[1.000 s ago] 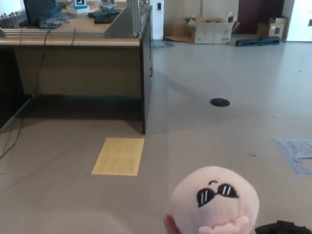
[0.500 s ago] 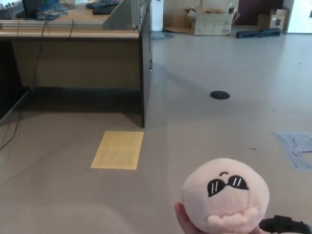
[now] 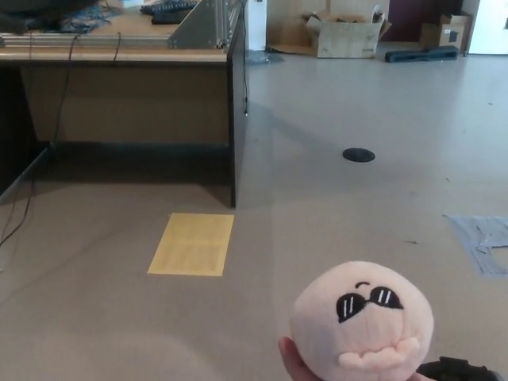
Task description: The robot extends its left hand to pick up an emotional support dumpling from the palm of a person and brings its hand down by its side. Then it extends its arm again to hand the dumpling back to the person.
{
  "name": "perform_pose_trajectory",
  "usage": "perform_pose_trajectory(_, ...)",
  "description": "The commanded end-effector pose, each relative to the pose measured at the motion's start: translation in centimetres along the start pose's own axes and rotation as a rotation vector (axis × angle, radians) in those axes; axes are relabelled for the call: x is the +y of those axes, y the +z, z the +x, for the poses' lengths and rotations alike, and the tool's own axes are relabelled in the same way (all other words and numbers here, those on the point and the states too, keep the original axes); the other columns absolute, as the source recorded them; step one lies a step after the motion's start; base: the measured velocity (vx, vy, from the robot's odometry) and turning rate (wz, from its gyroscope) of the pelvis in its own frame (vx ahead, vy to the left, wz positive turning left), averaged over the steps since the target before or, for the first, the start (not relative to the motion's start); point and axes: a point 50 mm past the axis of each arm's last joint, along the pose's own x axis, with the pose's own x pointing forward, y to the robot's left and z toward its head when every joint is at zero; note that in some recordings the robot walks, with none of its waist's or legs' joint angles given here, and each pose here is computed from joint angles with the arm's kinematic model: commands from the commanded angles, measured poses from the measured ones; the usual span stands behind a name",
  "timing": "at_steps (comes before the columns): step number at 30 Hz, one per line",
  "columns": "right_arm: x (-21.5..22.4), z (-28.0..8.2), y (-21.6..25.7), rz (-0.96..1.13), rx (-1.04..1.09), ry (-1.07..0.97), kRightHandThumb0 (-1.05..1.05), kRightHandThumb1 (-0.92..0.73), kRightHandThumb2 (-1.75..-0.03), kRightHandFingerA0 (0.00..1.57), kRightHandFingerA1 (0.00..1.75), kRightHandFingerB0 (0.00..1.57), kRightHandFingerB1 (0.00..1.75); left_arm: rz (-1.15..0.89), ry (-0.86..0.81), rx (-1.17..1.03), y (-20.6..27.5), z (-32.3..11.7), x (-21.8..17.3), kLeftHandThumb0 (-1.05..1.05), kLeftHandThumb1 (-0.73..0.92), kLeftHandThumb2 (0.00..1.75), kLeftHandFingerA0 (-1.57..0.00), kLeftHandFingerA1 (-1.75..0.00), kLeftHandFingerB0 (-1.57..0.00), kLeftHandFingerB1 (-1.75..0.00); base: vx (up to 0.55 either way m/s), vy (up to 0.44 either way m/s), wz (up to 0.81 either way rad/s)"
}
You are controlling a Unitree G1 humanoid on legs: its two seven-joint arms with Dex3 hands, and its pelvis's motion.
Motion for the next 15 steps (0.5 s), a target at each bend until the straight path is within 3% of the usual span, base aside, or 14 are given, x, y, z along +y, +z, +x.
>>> perform_pose_trajectory(1, -0.7, 0.1, 0.1, -0.025, -0.012, -0.012, -0.28, -0.55, -0.56, 0.87, 0.50, 0.71, 0.46, 0.017, -0.229, -0.025, 2.5, 2.1, -3.1, -0.27, 0.52, 0.56, -0.88, -0.49, -0.79, -0.46, 0.00, 0.000, 0.09)
perform_pose_trajectory(3, -0.7, 0.1, 0.1, -0.025, -0.012, -0.012, -0.28, -0.55, -0.56, 0.87, 0.50, 0.71, 0.46, 0.017, -0.230, -0.020, 2.5, 2.1, -3.1, -0.27, 0.52, 0.56, -0.88, -0.49, -0.79, -0.46, 0.00, 0.000, 0.00)
perform_pose_trajectory(4, -0.6, 0.1, 0.1, -0.025, -0.012, -0.008, -0.28, -0.55, -0.57, 0.88, 0.50, 0.71, 0.46, 0.039, -0.331, -0.032, 3.3, 2.9, -4.5, -0.23, 0.46, 0.54, -0.74, -0.45, -0.70, -0.42, 0.00, 0.000, 0.00)
perform_pose_trajectory(5, -0.6, 0.1, 0.1, -0.019, -0.013, -0.006, -0.27, -0.55, -0.56, 0.88, 0.51, 0.71, 0.46, 0.048, -0.442, -0.032, 3.9, 3.5, -5.7, -0.27, 0.42, 0.53, -0.45, -0.41, -0.48, -0.36, 0.00, 0.000, 0.00)
perform_pose_trajectory(6, -0.6, 0.0, 0.0, -0.011, -0.014, -0.004, -0.27, -0.55, -0.56, 0.88, 0.51, 0.71, 0.46, 0.048, -0.546, -0.022, 4.4, 3.9, -6.5, -0.27, 0.42, 0.53, -0.45, -0.41, -0.48, -0.36, 0.00, 0.000, 0.00)
perform_pose_trajectory(8, -0.5, 0.0, 0.0, -0.012, -0.014, -0.003, -0.27, -0.55, -0.56, 0.88, 0.51, 0.71, 0.46, 0.047, -0.548, -0.019, 4.4, 4.0, -6.5, -0.27, 0.42, 0.53, -0.45, -0.41, -0.48, -0.36, 0.00, 0.000, 0.00)
perform_pose_trajectory(9, -0.5, 0.0, 0.0, -0.015, -0.015, -0.001, -0.31, -0.56, -0.57, 0.83, 0.50, 0.71, 0.45, 0.091, -0.686, -0.008, 4.8, 4.6, -7.8, -0.54, 0.31, 0.76, 0.00, -0.16, 0.00, -0.17, 0.00, 0.000, 0.00)
perform_pose_trajectory(10, -0.5, -0.1, 0.0, -0.020, -0.016, 0.003, -0.31, -0.56, -0.57, 0.83, 0.50, 0.71, 0.45, 0.151, -0.855, 0.014, 5.3, 5.1, -9.3, -0.54, 0.31, 0.76, 0.00, -0.16, 0.00, -0.17, 0.00, 0.000, 0.00)
perform_pose_trajectory(11, -0.5, 0.0, 0.0, -0.030, -0.020, 0.007, -0.32, -0.57, -0.57, 0.82, 0.50, 0.70, 0.45, 0.178, -0.921, 0.012, 5.5, 5.5, -10.2, -0.62, 0.37, 0.79, 0.00, -0.03, 0.00, -0.04, 0.00, 0.000, 0.00)
perform_pose_trajectory(15, -0.5, 0.0, 0.1, -0.036, -0.022, 0.010, -0.32, -0.57, -0.57, 0.82, 0.50, 0.70, 0.45, 0.185, -0.940, 0.013, 5.5, 5.6, -10.4, -0.62, 0.37, 0.79, 0.00, -0.03, 0.00, -0.04, 0.00, 0.000, 0.00)
